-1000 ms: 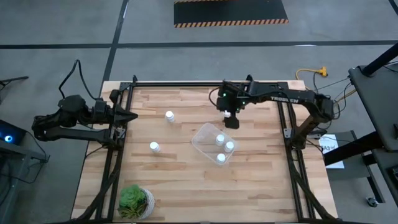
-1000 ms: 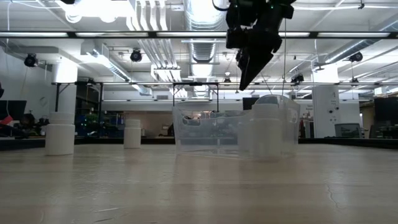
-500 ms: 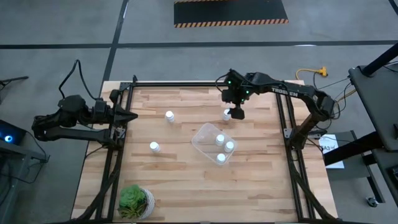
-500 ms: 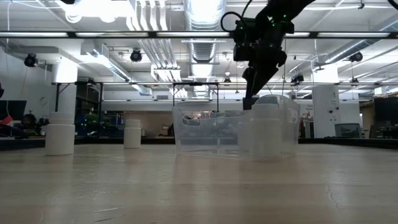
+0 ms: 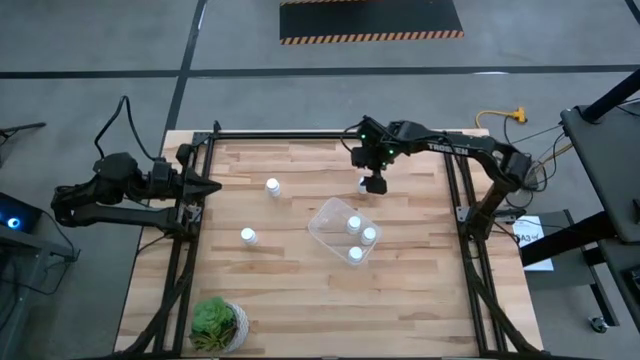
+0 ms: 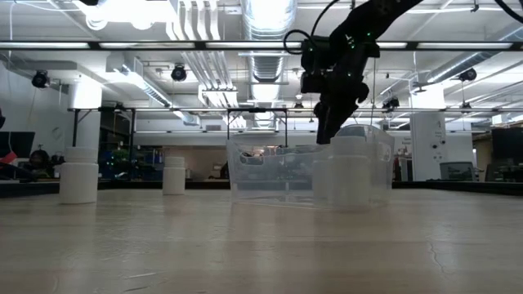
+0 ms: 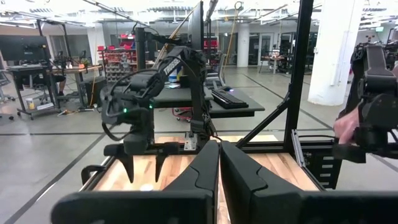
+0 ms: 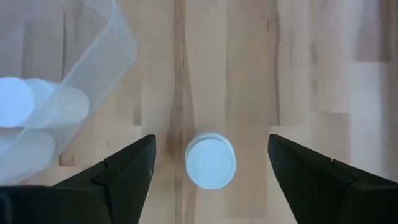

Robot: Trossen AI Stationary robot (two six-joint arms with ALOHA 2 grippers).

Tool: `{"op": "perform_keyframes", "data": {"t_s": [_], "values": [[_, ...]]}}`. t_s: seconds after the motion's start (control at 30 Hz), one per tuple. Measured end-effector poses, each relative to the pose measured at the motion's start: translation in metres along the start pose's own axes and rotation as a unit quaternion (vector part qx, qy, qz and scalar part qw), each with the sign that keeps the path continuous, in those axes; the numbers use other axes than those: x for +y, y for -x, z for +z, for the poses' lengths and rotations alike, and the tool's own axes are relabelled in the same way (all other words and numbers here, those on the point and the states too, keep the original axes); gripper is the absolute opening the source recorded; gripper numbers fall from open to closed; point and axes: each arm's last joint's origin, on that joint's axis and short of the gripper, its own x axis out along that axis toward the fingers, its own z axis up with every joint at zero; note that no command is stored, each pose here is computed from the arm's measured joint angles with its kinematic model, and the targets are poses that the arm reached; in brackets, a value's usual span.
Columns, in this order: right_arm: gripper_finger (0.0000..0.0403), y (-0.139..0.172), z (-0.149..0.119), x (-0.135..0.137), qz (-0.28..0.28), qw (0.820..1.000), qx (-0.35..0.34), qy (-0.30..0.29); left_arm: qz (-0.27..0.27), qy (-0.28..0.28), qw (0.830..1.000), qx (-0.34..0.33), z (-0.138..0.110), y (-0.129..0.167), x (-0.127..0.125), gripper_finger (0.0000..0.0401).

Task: Pick and place pill bottles into a basket
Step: Put the white pill bottle into the transparent bin

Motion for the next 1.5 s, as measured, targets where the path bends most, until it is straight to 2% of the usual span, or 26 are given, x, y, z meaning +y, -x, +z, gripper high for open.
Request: {"op": "perform_keyframes", "data": {"t_s": [0.67, 0.9, 1.13, 1.37, 1.5], "values": [[0.0289, -0.032, -0.005, -0.006, 0.019, 0.999, 0.047, 0.002, 0.000, 0.000, 1.000, 0.000, 0.000, 0.000, 0.000, 0.0000], [0.0274, -0.036, -0.007, -0.006, 0.021, 0.998, 0.053, 0.001, 0.000, 0.000, 1.000, 0.000, 0.000, 0.000, 0.000, 0.0000], [0.0225, -0.037, -0.008, -0.006, 0.009, 0.998, 0.062, 0.001, 0.000, 0.000, 1.000, 0.000, 0.000, 0.000, 0.000, 0.0000], [0.0146, -0.036, -0.009, -0.007, -0.005, 0.998, 0.068, -0.011, 0.000, 0.000, 1.000, 0.000, 0.000, 0.000, 0.000, 0.0000], [0.0141, -0.033, -0.006, -0.007, -0.002, 0.997, 0.071, -0.026, 0.000, 0.000, 1.000, 0.000, 0.000, 0.000, 0.000, 0.0000]]}}
